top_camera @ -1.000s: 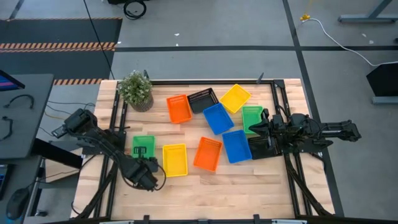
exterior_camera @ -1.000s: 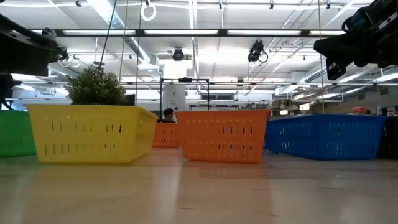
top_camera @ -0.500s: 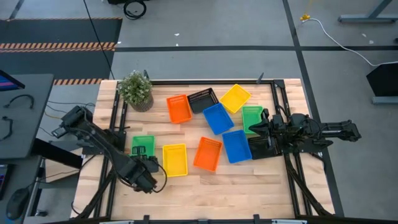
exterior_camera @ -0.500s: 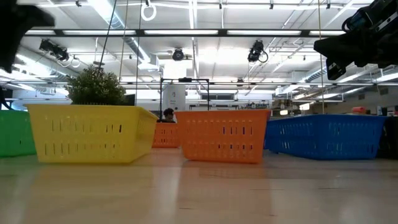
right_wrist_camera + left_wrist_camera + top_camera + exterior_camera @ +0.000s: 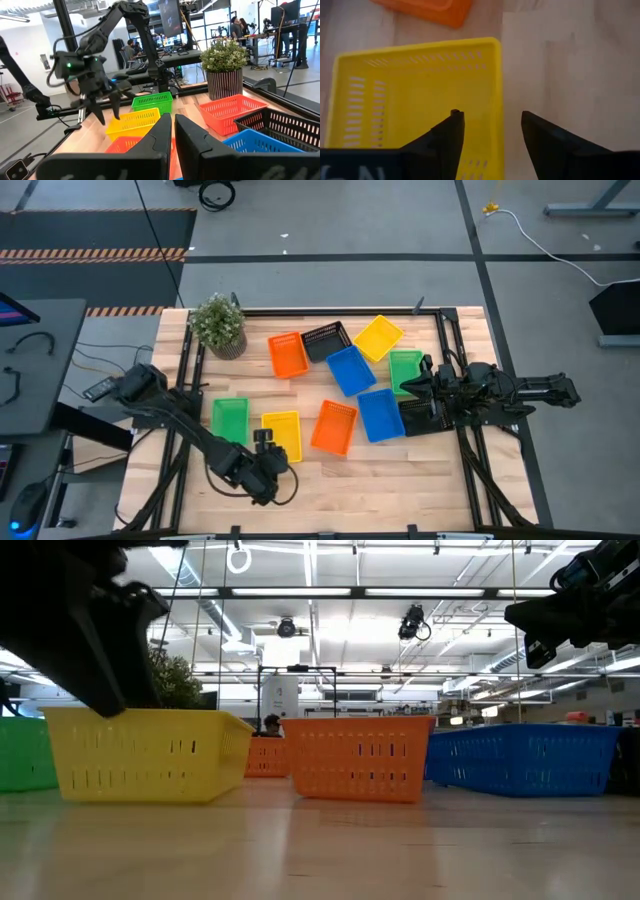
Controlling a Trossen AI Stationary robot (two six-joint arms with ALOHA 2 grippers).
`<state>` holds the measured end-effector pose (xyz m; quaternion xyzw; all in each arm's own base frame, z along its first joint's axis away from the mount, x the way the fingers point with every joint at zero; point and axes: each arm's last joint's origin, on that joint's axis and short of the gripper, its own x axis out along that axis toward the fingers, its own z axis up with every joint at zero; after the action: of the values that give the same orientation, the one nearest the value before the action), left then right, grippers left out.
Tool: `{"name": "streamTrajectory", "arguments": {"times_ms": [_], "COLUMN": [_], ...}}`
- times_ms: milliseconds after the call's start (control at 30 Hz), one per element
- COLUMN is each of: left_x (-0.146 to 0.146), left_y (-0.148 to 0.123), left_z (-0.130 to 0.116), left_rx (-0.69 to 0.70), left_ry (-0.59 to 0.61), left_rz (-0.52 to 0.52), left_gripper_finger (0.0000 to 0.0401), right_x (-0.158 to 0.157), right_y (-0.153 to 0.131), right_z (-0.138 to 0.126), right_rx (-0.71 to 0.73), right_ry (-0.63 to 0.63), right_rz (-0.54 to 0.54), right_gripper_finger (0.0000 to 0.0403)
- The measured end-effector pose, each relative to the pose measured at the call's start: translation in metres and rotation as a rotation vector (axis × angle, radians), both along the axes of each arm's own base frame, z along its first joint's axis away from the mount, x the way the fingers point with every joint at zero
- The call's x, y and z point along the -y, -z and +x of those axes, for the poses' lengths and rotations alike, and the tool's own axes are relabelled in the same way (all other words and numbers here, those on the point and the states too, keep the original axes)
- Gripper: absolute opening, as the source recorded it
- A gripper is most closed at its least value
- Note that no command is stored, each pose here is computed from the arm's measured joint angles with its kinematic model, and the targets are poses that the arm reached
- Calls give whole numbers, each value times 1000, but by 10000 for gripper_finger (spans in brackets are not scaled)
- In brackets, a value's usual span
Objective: Stack baskets by color
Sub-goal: Adjust the left green bin and bottom yellow bin, then adjust the bottom orange bin
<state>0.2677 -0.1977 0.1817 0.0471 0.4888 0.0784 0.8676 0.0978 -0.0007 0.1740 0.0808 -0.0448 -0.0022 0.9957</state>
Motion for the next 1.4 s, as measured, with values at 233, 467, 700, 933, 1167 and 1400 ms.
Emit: {"name": "streamTrajectory", "arguments": {"times_ms": [233,467,700,933,1167,1400], "left_x": [-11,-28,-45,-50,-51,-56], "left_y": [9,11,12,12,4,-22], "left_z": [11,15,16,15,11,3], "left_rx": [-31,-160,-236,-276,-270,-204], "left_ry": [-35,42,41,2,-31,-44], "left_rz": [-10,27,75,49,11,-35], "left_gripper_finger": [184,33,25,13,79,149], "right_x": [0,0,0,0,0,0], "right_y": [0,0,0,0,0,0], "right_z": [0,0,0,0,0,0], "right_rx": [0,0,0,0,0,0], "right_ry": [0,0,0,0,0,-1], "right_rz": [0,0,0,0,0,0], "right_gripper_finger": [29,29,29,29,29,29]}}
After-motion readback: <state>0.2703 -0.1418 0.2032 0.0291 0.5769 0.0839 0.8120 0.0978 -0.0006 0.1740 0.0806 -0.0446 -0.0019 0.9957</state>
